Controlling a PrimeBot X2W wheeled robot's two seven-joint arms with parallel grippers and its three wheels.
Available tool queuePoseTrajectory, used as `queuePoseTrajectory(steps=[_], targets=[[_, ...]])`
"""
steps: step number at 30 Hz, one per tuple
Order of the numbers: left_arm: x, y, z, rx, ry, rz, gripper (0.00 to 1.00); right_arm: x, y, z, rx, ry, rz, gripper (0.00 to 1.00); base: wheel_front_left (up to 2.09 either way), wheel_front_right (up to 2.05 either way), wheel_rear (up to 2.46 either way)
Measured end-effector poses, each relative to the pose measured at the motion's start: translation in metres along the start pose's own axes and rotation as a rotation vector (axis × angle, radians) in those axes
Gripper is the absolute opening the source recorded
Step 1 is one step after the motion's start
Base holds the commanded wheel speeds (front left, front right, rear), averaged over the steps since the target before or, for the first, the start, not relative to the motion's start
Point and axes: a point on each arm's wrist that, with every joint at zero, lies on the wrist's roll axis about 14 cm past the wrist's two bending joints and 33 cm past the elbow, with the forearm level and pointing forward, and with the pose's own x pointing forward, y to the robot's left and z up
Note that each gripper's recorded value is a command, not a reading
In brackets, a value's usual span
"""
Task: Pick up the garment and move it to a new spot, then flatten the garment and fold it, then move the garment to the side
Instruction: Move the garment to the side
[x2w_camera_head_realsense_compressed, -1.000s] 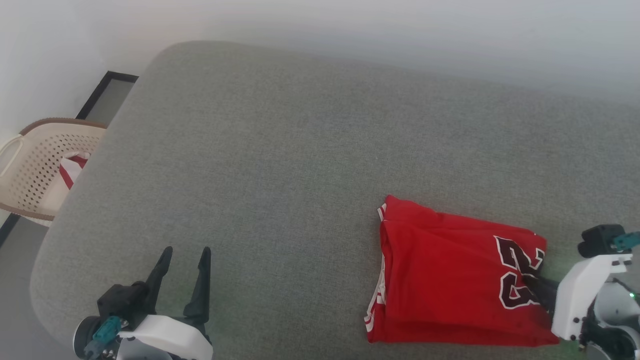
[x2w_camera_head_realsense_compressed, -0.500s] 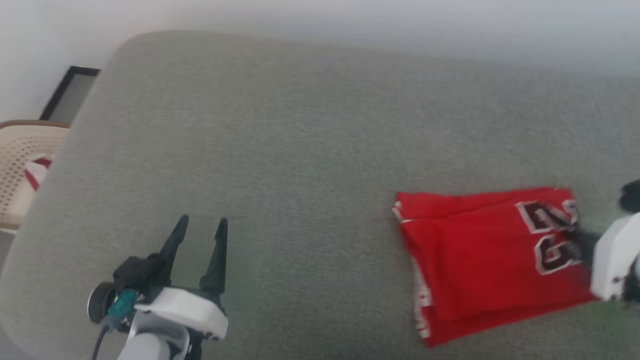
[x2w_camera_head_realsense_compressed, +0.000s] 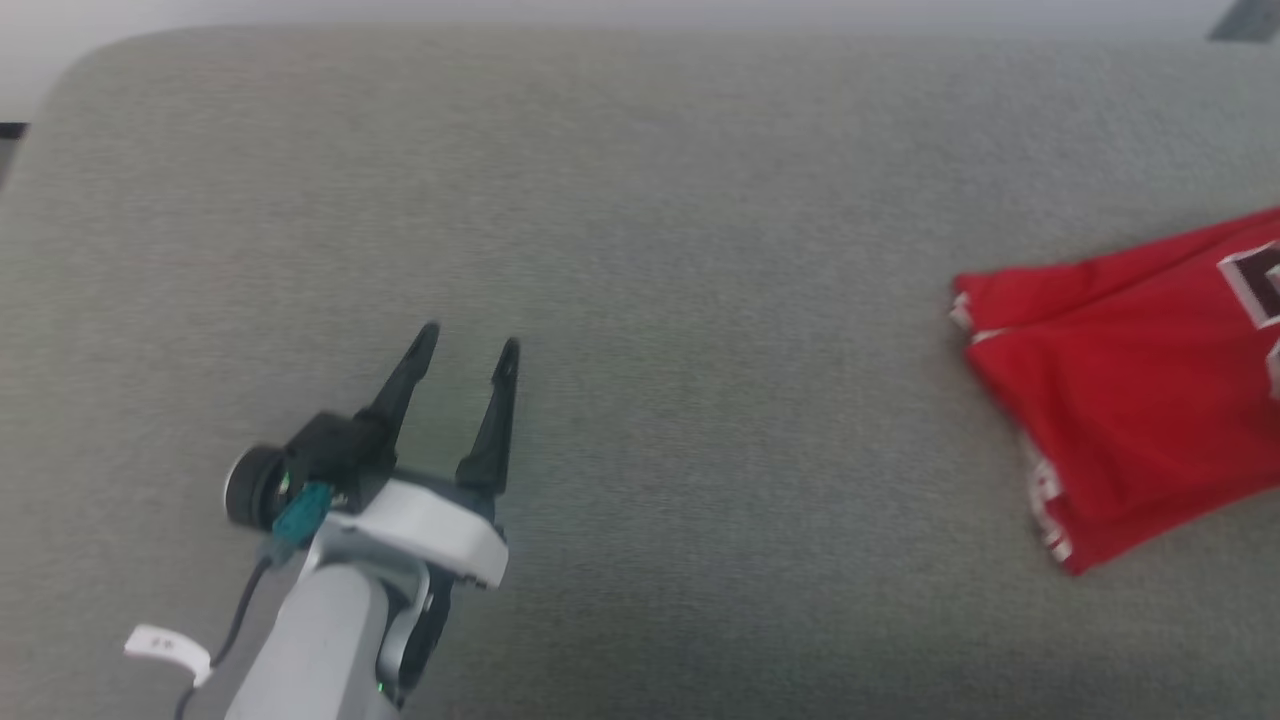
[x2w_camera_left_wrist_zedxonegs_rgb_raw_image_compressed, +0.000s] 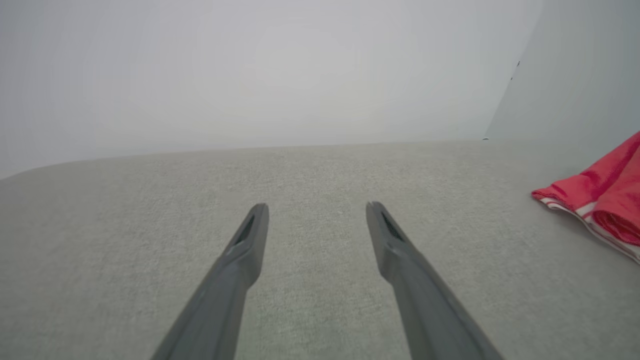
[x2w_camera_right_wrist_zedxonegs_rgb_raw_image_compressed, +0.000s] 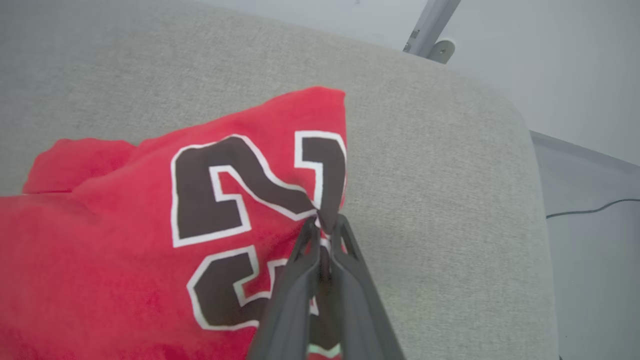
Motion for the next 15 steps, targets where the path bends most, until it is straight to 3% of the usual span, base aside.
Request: queuePoseTrajectory(steps=[9,15], targets=[[0.046,-0.043,-0.011,-0.003,0.006,-0.144,1.00,-0.012,-0.082,0.005,-0.050,-0.055,-0.207,0.00,0.00,0.00,0.00],[0.066,-0.069,-0.022,-0.011,0.020,-0.223,1.00,-0.016,-0.119,0.003,-0.095,-0.069,-0.308,0.00,0.00,0.00,0.00]])
